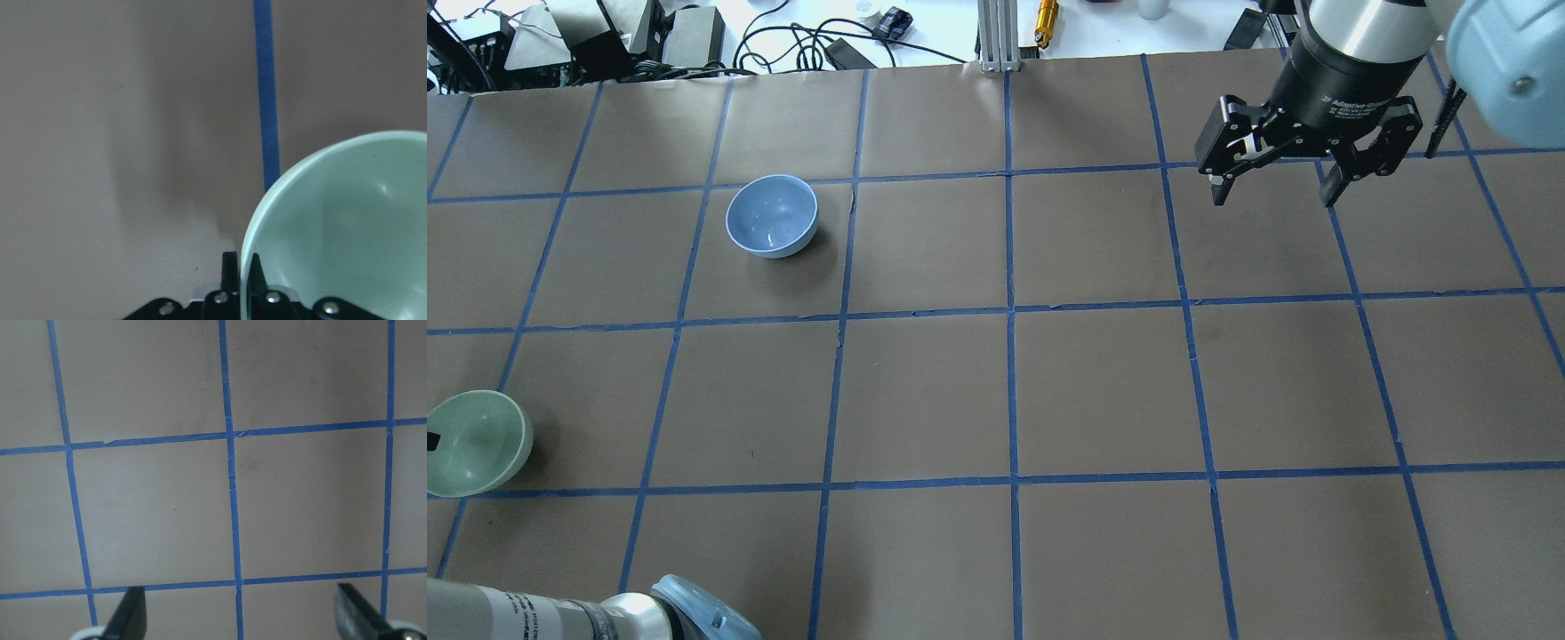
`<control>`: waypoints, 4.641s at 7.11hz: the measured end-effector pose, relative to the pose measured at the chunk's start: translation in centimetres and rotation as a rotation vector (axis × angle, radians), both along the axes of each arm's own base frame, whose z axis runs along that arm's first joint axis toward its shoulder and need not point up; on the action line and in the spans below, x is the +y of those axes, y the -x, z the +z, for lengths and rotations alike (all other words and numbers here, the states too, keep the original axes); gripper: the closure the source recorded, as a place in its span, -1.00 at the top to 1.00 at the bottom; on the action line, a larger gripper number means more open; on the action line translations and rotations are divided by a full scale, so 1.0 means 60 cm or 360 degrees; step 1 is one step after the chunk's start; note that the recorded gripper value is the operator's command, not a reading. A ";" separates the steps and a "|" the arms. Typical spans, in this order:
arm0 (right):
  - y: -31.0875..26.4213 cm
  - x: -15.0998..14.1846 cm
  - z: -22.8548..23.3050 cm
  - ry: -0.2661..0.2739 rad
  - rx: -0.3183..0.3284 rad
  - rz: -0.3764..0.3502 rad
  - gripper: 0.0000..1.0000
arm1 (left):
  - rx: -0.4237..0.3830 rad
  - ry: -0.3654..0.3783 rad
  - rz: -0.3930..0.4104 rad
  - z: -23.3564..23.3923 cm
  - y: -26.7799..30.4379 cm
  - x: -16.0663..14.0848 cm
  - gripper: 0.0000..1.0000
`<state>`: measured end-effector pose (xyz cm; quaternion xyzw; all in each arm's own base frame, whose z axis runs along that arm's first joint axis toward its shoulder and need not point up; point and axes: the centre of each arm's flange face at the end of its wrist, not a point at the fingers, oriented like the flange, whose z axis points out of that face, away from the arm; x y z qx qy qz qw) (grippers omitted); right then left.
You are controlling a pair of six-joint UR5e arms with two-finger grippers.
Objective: Stack green bowl on blue bowl
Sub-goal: 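Lift the green bowl with the left gripper toward the light blue bowl, then lower the green bowl into the light blue bowl with the left gripper, then open the left gripper and raise it away from the stacked bowls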
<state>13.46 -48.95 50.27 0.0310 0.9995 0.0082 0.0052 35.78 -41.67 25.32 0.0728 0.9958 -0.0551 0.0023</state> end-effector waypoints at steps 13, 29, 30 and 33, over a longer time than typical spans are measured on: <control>0.000 0.000 0.000 -0.0001 0.0000 -0.0002 1.00 | 0.0091 -0.0149 0.0350 0.027 0.539 -0.418 -0.69; 0.000 0.000 0.000 -0.0001 0.0000 -0.0002 1.00 | 0.0070 -0.0165 0.0427 0.386 0.803 -0.156 1.00; 0.000 0.000 0.000 -0.0001 0.0000 -0.0002 1.00 | 0.0073 -0.0138 0.0424 0.402 0.804 -0.145 1.00; 0.000 0.000 0.000 0.0000 0.0000 -0.0001 1.00 | 0.0076 -0.0112 0.0421 0.416 0.805 -0.134 1.00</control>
